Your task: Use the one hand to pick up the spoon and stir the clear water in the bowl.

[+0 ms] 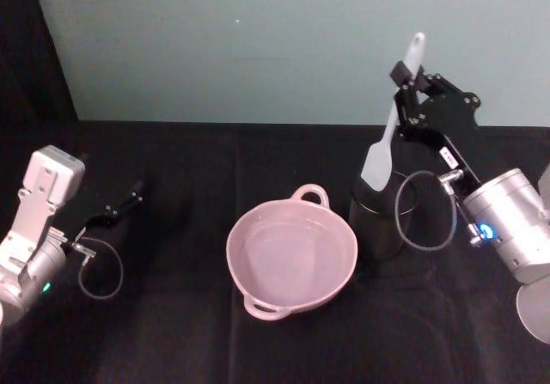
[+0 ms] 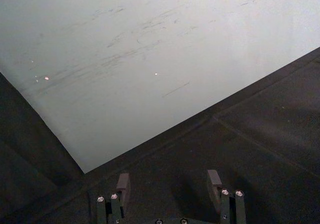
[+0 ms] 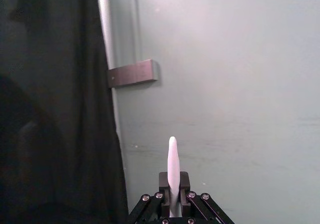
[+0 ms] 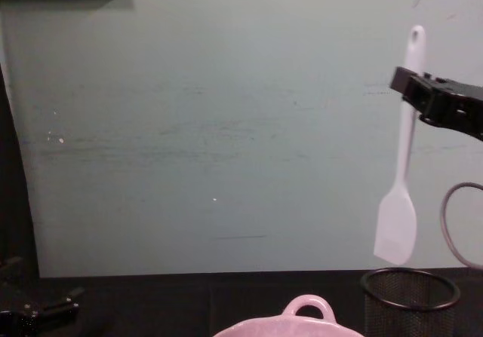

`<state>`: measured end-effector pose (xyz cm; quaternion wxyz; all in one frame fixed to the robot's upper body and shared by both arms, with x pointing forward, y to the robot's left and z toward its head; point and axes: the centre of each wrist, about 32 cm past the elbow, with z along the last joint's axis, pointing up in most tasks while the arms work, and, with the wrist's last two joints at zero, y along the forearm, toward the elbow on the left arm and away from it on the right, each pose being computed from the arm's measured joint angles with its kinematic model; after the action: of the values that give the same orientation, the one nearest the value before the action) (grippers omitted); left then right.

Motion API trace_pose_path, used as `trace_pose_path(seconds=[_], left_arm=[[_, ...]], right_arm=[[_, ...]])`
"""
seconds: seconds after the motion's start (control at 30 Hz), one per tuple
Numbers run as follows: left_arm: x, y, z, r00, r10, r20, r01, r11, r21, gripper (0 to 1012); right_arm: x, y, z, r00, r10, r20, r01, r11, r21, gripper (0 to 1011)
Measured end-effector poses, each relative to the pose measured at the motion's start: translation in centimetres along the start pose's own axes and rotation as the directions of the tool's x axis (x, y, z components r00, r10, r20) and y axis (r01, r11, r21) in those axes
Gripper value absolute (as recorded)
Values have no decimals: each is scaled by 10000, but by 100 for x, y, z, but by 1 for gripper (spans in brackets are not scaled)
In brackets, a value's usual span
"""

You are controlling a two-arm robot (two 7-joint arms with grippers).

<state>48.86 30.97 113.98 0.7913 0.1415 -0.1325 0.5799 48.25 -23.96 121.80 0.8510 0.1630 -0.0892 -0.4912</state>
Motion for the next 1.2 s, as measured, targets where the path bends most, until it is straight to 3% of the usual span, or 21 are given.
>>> trace_pose_path(seconds=[0.47,0.97,1.2], left_arm=[[0,0,0,10000,0,0,0,10000,0,1005],[0,0,0,10000,0,0,0,10000,1,1005],[0,0,0,10000,0,0,0,10000,1,1005]], right_arm=[[135,-53,-242,9809,-1162,-1560,1153,9932,-149,117],[174,-77,-372,9633,-1783,-2007,1716,9839,-503,117],[208,-128,-489,9526,-1895,-2380,1771,9815,-725,117]])
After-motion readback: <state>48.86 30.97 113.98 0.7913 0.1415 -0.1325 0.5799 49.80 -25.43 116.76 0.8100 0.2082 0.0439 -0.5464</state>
